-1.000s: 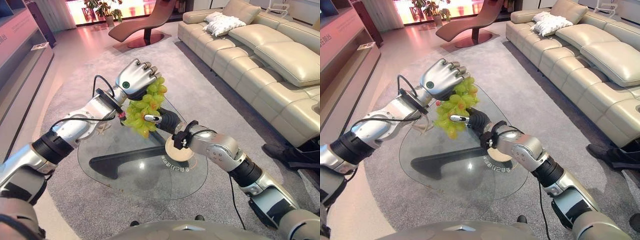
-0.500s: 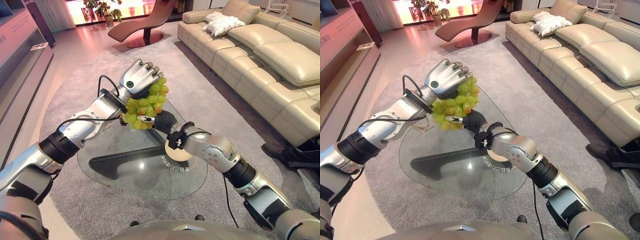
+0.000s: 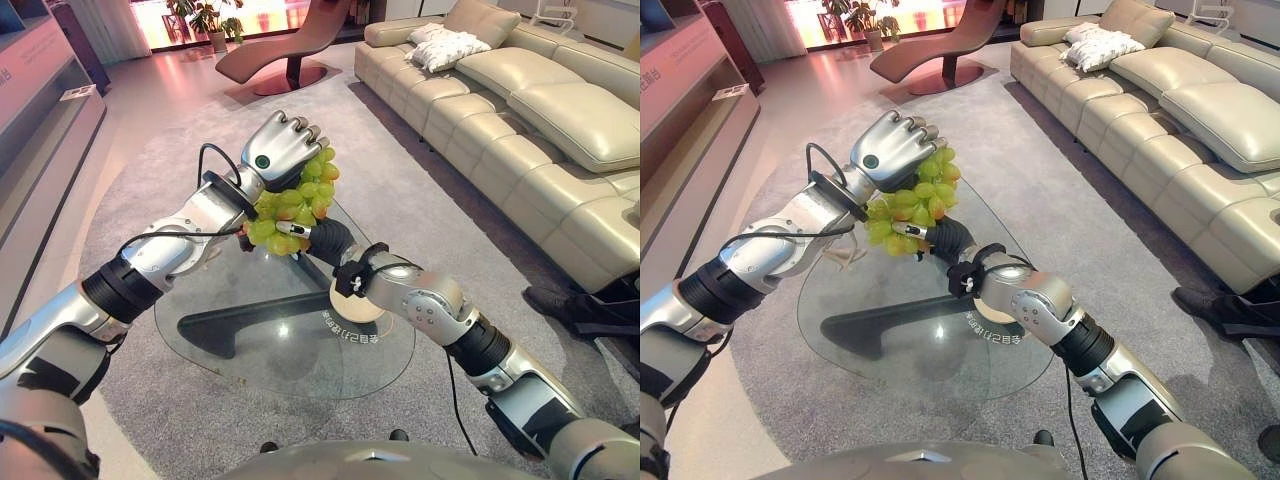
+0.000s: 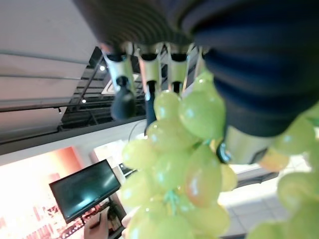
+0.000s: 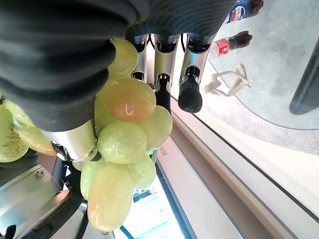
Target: Pick up fruits into the plate
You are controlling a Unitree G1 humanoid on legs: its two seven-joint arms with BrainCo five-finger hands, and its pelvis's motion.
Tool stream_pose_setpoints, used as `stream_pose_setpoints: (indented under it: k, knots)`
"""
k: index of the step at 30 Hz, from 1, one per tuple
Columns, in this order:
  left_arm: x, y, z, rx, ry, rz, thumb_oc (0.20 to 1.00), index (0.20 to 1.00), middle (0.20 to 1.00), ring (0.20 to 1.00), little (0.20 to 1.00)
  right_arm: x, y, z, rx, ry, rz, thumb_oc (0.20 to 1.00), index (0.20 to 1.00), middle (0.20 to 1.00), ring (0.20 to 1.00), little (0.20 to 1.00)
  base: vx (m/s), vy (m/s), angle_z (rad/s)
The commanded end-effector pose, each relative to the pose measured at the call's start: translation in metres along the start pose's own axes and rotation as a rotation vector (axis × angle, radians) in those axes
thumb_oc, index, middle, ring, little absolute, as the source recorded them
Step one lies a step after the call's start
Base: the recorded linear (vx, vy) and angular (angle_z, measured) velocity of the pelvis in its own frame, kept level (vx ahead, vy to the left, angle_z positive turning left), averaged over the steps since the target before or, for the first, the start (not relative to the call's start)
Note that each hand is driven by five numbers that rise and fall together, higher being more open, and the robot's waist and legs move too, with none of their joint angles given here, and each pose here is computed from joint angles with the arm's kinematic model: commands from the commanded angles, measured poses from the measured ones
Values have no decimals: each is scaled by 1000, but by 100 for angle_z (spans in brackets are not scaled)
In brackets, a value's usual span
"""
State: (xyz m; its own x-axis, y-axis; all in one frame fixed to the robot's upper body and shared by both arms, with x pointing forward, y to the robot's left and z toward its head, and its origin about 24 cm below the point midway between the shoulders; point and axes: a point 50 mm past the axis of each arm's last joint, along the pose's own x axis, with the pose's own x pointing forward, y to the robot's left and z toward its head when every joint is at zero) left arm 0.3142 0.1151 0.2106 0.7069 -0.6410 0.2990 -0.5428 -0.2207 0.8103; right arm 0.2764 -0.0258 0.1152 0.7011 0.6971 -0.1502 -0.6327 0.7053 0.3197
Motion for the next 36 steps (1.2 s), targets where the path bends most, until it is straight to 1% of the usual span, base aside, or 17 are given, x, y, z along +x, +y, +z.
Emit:
stream_pose_setpoints:
  k: [1, 2, 3, 4, 13, 15, 22, 26, 30, 36]
  knots:
    - [23, 45, -18, 76, 19, 172, 200, 200, 200, 200, 200, 9, 42, 62, -26, -266, 170, 200, 200, 200, 200, 200, 41, 3, 0]
    - [23, 44, -19, 61, 27, 169, 200, 200, 200, 200, 200, 8, 41, 62, -30, -271, 168, 200, 200, 200, 200, 200, 0, 0, 0]
    - [22, 43, -20, 42, 41, 172, 718, 718, 718, 718, 718, 8, 41, 62, -40, -274, 167, 200, 200, 200, 200, 200, 0, 0, 0]
    - [21, 43, -21, 41, 43, 172, 1000, 1000, 1000, 1000, 1000, 7, 40, 62, -43, -276, 165, 200, 200, 200, 200, 200, 0, 0, 0]
    - [8, 29, -28, 49, 46, 105, 1000, 1000, 1000, 1000, 1000, -2, 28, 66, -78, -323, 124, 200, 200, 200, 200, 200, 0, 1, 0]
    - [5, 24, -31, 56, 53, 71, 1000, 1000, 1000, 1000, 1000, -4, 23, 67, -89, -342, 99, 200, 200, 200, 200, 200, 0, 0, 0]
    - [-10, 8, -41, 58, 76, 32, 1000, 1000, 1000, 1000, 1000, -13, 6, 71, -125, -405, 1, 200, 200, 200, 200, 200, 0, 0, 0]
    - [-18, 2, -45, 53, 96, -32, 1000, 1000, 1000, 1000, 1000, -19, -4, 75, -143, -446, -56, 200, 200, 200, 200, 200, 1, 4, 2]
    - [-32, -9, -58, 5, 196, -95, 1000, 1000, 1000, 1000, 1000, -27, -13, 79, -162, -499, -113, 200, 200, 200, 200, 200, -16, 7, 0]
    - [-74, -46, -62, -110, 358, -190, 1000, 1000, 1000, 1000, 1000, -46, -34, 69, -191, -532, -221, 200, 200, 200, 200, 200, 0, 0, 0]
